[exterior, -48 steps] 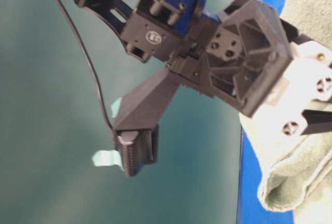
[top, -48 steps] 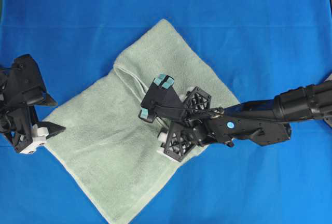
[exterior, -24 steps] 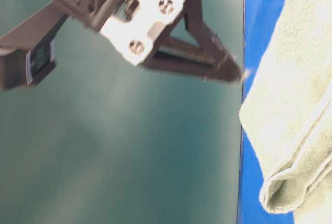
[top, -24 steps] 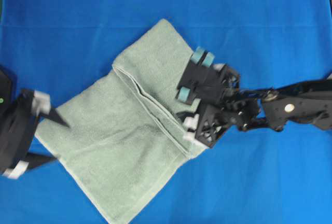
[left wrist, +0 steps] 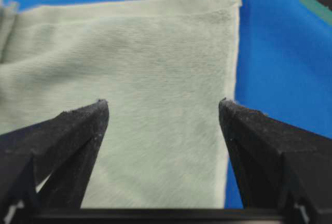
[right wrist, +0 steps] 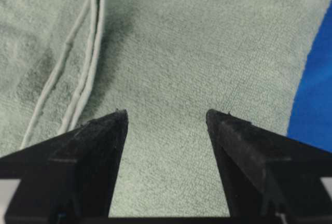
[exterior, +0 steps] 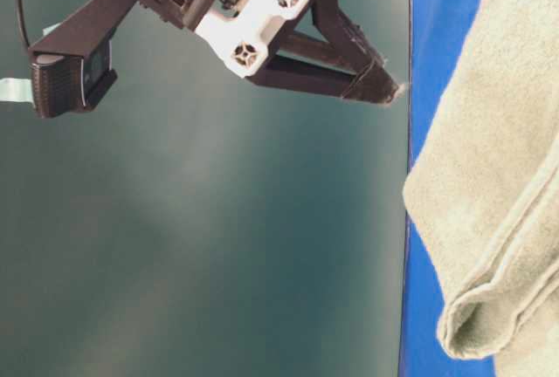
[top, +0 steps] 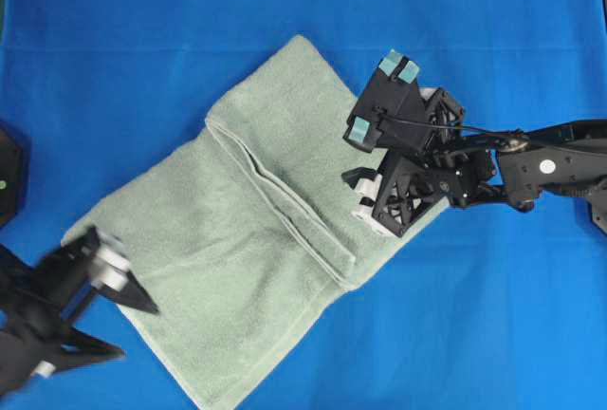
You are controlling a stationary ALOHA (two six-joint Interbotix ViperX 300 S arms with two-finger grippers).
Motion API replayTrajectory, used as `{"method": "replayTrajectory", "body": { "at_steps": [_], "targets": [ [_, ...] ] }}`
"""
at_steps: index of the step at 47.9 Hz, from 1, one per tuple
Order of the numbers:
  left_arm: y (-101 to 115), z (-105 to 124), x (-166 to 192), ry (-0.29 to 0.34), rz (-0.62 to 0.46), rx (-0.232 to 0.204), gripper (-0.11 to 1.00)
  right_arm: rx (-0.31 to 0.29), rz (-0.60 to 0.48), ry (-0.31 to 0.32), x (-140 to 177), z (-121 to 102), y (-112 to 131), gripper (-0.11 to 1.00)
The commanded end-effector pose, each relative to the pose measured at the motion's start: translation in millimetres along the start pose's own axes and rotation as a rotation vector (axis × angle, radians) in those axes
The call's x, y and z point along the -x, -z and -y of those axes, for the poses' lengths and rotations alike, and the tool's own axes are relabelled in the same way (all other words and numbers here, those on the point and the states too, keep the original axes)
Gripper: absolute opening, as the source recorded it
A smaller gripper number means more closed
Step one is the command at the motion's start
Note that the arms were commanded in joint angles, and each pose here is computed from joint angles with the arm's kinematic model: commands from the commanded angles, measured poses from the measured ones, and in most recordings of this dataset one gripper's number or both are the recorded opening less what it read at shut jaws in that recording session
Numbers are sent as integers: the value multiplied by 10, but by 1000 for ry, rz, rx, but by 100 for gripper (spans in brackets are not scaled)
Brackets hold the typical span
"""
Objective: Fold a bath towel.
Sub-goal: 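Grasp the strip's lower end with the left gripper and lift it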
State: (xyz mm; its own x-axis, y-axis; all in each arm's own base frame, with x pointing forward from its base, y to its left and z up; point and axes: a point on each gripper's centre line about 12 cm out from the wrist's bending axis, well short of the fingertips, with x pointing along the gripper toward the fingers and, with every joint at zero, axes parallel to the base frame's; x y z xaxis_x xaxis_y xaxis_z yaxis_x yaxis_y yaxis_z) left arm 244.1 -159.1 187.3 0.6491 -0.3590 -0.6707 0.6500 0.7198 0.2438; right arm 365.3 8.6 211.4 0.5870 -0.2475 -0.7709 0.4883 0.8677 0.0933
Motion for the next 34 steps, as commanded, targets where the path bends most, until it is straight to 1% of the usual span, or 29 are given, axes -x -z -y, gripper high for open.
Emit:
{"method": "replayTrajectory", "body": {
  "at_steps": [1,5,8,13,18,24,28,32,34],
  "targets": [
    [-138,57,-199,21,-28,2,80,-11,28,-12,84,14,-78,63],
    [-73,138,-412,38,-124,3,80,-8,25,-2,74,37,-67,63],
    [50,185,-569,43,-215,6,80,-2,26,4,68,51,-63,63],
    [229,205,-758,45,-313,17,80,9,27,9,62,61,-53,63],
    [320,125,-859,31,-356,40,80,11,24,12,55,69,-39,63],
    [381,-17,-869,5,-372,76,80,12,15,16,38,87,2,63],
    [420,-74,-866,-5,-381,91,78,8,8,19,24,101,38,63],
    [447,-85,-878,-8,-388,105,72,-2,1,21,15,108,67,63],
    [450,-85,-885,-10,-391,112,65,-4,-3,23,10,111,85,63]
  ]
}}
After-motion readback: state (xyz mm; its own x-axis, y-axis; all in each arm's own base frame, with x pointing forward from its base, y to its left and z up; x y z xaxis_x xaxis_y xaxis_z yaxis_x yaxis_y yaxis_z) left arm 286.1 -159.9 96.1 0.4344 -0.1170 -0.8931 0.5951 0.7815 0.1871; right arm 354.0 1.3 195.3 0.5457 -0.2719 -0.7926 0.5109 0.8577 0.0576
